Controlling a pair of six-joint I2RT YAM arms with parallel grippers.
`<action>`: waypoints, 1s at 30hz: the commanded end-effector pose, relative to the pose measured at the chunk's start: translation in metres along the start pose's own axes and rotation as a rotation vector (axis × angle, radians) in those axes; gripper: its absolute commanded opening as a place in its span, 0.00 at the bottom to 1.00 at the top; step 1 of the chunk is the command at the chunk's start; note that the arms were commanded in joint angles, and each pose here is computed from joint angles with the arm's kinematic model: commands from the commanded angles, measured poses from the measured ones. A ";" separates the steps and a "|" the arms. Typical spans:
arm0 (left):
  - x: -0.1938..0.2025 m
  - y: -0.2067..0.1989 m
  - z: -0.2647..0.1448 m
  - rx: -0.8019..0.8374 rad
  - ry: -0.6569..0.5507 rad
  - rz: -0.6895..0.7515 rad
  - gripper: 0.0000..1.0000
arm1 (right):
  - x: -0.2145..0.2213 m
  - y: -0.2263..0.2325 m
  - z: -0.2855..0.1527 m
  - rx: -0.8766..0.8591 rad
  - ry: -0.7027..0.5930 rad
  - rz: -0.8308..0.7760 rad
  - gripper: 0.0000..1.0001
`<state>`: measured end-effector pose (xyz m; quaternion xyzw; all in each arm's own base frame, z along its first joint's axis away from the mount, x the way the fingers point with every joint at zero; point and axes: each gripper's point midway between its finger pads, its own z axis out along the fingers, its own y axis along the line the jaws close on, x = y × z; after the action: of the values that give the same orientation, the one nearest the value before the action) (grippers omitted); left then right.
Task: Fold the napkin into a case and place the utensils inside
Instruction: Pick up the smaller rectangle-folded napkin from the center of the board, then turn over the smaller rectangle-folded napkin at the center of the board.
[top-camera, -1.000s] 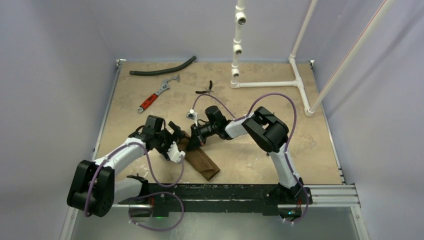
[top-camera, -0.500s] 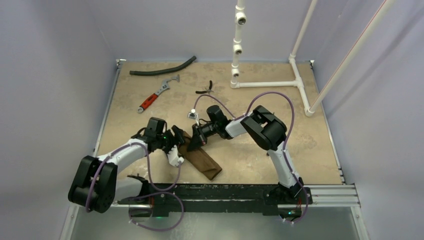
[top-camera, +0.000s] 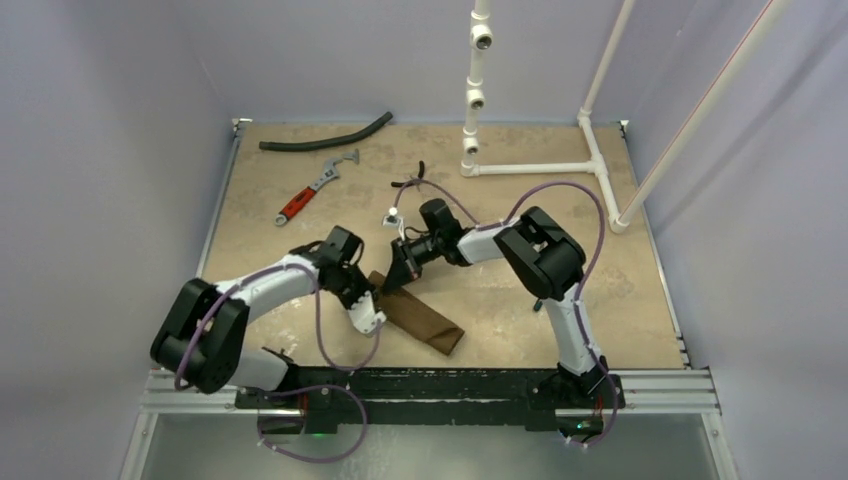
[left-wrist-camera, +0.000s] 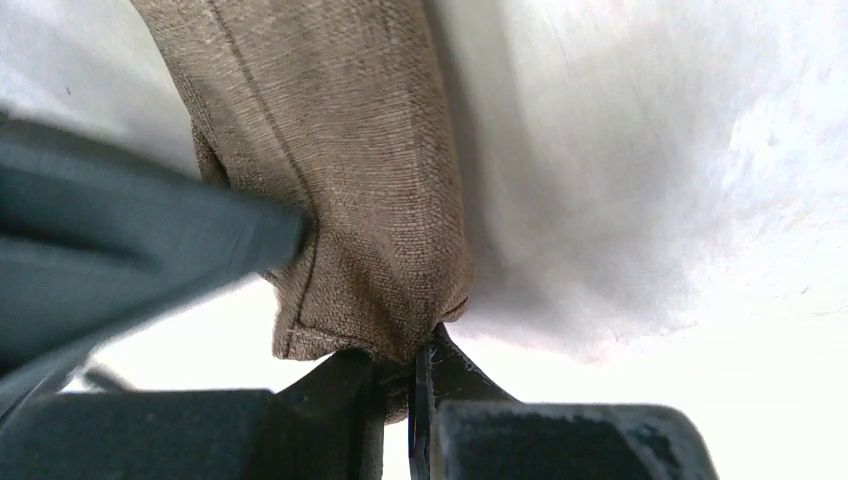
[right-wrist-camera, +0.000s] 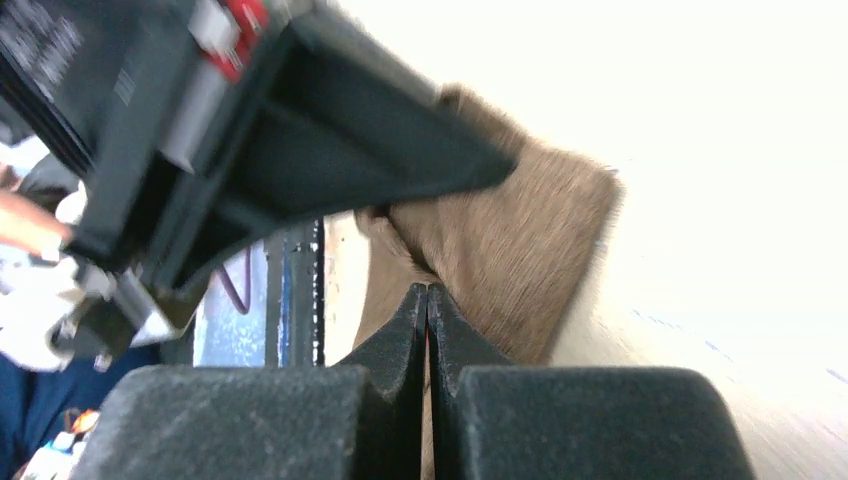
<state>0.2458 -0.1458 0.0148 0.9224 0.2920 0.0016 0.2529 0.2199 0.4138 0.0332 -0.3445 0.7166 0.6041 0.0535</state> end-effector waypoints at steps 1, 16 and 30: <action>-0.056 -0.034 -0.014 0.384 -0.152 -0.454 0.00 | -0.075 0.009 -0.052 0.128 -0.155 -0.185 0.02; -0.132 0.070 -0.072 0.610 -0.837 -1.389 0.00 | -0.119 0.031 -0.151 0.451 -0.364 -0.365 0.17; -0.067 0.026 -0.027 0.666 -1.078 -1.996 0.00 | -0.106 0.073 -0.164 0.437 -0.366 -0.441 0.12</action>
<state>0.1749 -0.1999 0.0584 0.2731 0.7209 -0.6346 -0.0552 0.3386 0.3052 0.2325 -0.3627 0.6928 0.4414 0.4401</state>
